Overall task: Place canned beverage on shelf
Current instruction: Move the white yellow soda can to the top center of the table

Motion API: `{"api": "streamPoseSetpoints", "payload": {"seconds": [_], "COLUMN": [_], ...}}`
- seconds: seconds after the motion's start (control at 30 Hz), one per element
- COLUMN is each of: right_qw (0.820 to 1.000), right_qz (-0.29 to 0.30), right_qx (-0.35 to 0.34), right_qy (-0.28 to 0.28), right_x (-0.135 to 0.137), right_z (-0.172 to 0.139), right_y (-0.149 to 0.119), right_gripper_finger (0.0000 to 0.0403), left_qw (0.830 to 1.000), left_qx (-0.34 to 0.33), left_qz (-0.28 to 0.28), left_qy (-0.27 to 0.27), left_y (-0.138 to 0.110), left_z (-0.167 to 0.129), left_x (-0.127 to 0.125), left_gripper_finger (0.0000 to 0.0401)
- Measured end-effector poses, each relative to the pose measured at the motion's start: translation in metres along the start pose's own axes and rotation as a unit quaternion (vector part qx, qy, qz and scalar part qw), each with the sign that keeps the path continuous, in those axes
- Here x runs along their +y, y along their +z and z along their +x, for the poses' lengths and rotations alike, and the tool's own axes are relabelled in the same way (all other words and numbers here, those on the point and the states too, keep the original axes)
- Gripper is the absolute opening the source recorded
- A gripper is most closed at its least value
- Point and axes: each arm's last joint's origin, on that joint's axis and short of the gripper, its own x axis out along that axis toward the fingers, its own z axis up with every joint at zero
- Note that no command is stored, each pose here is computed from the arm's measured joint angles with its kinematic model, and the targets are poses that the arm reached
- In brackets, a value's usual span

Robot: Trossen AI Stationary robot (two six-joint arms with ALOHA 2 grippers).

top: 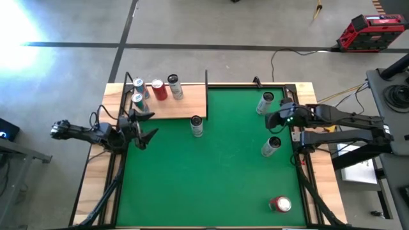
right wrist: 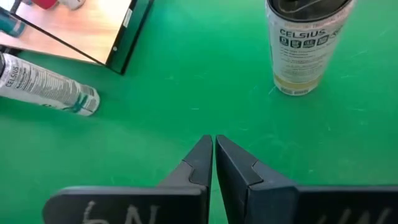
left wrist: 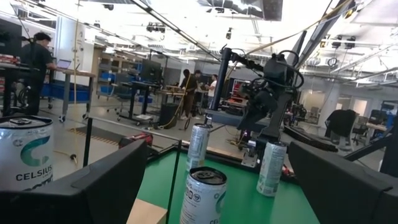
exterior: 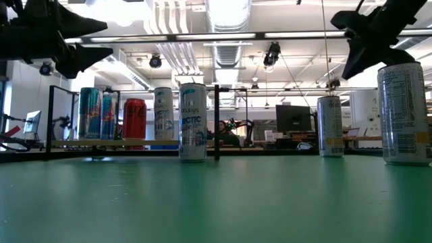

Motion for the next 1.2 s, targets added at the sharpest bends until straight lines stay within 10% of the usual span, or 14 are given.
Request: {"api": "streamPoseSetpoints", "payload": {"seconds": [0.37,0.67,1.2], "right_qw": [0.997,0.993,0.994], "right_qz": [-0.074,0.114,0.106], "right_qx": [-0.015,-0.041,-0.007], "right_qy": [0.01,-0.002,-0.007], "right_x": [0.0032,0.0005,-0.0007], "right_z": [0.0006,-0.0011,0.0004], "right_y": [0.0023,0.0035,0.0002], "right_gripper_finger": [0.0013,0.0013,0.0018], "left_qw": [1.0,1.0,1.0], "left_qx": [0.01,0.016,0.016], "left_qz": [0.006,0.01,0.01], "left_qy": [0.0,0.001,0.001], "left_y": [-0.0023,-0.0036,-0.0038], "left_z": [0.0013,0.0021,0.0022], "left_x": [-0.0007,-0.0011,-0.0012], "left_gripper_finger": [0.0375,0.0375,0.0375]}}
